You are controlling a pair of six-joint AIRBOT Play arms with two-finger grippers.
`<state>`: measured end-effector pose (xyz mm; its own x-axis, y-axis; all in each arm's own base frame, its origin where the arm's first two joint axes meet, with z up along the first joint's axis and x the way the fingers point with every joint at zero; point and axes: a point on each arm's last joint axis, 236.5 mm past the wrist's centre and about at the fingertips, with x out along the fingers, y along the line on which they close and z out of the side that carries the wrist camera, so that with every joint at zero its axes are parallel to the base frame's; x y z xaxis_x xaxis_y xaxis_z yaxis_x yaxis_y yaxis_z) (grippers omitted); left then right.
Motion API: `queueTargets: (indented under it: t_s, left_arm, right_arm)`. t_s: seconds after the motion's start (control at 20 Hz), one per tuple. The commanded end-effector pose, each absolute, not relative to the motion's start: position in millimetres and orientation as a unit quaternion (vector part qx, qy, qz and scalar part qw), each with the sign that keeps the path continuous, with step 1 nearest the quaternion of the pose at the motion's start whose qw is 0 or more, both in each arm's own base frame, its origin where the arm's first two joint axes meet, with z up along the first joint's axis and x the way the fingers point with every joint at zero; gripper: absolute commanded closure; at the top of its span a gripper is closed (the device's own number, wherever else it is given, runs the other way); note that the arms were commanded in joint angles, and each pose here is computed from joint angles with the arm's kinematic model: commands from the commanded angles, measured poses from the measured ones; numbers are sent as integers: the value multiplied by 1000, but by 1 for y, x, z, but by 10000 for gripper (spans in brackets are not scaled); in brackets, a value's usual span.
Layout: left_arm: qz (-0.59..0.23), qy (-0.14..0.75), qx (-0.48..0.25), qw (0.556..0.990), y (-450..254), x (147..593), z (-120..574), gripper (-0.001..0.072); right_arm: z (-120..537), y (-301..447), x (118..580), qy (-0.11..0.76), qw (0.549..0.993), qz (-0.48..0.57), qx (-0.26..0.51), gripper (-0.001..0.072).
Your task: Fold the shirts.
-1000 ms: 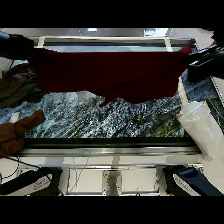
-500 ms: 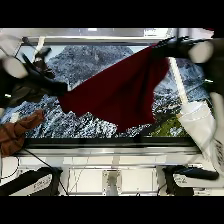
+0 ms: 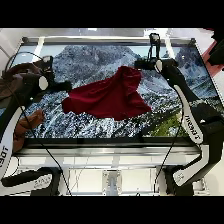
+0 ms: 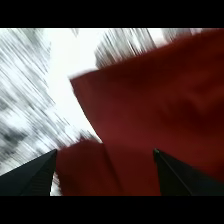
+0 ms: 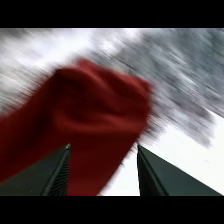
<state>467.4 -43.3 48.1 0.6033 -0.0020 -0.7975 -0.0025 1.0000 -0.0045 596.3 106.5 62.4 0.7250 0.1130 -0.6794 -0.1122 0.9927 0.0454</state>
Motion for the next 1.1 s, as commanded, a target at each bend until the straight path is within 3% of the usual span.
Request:
queueTargets:
  t_s: [0.0,0.1,0.2,0.35,0.5,0.7,1.05]
  left_arm:
    - [69,405,119,904,10,483,98,18]
    - [101,416,130,894,35,474,108,19]
    - [131,433,96,887,54,464,100,20]
    - [142,462,89,871,62,451,81,20]
    - [138,487,80,859,58,440,63,20]
    - [136,506,71,849,55,431,53,20]
    - [120,513,41,849,42,429,49,20]
  right_arm:
    - [50,13,537,491,866,-31,-95,238]
    - [39,-8,486,582,809,6,-79,241]
    - [23,6,445,645,759,89,2,241]
    - [-21,16,399,704,694,123,82,240]
    - [-69,51,369,718,662,174,130,239]
    - [-99,79,366,695,675,199,145,240]
    - [-104,79,415,626,750,165,140,264]
